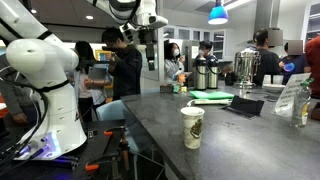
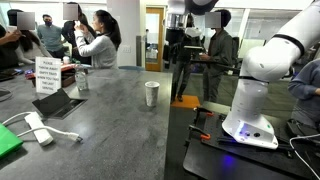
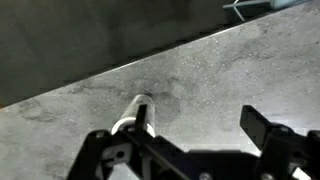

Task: Move the cup forward

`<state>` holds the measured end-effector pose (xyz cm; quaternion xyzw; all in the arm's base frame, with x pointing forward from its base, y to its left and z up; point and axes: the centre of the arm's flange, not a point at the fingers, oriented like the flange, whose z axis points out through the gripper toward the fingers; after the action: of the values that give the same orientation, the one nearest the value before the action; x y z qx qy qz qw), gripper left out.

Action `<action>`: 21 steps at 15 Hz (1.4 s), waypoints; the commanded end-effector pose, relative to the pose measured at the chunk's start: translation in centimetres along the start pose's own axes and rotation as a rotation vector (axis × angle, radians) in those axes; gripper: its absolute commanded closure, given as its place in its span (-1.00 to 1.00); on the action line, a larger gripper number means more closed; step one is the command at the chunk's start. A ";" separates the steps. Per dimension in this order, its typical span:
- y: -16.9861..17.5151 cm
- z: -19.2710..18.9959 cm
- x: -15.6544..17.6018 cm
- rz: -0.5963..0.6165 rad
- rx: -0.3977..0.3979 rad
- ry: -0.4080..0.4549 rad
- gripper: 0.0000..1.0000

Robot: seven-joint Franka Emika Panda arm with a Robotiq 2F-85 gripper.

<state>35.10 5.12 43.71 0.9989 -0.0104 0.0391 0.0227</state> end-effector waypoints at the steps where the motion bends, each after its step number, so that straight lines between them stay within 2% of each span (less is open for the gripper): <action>1: 0.7 0.4 1.0 0.074 0.000 -0.006 -1.00; 4: 3.0 2.0 2.2 0.262 0.008 -0.028 -1.00; 9: 7.7 7.3 4.8 0.552 0.011 -0.041 -1.00; 12: 9.6 10.9 6.2 0.710 0.060 -0.059 -1.00; 16: 10.8 13.5 7.4 0.811 0.128 -0.037 -1.00; 21: 11.4 15.5 8.5 0.875 0.140 -0.061 -1.00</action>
<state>43.37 -7.26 30.35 0.9110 -0.4080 0.0200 -0.0558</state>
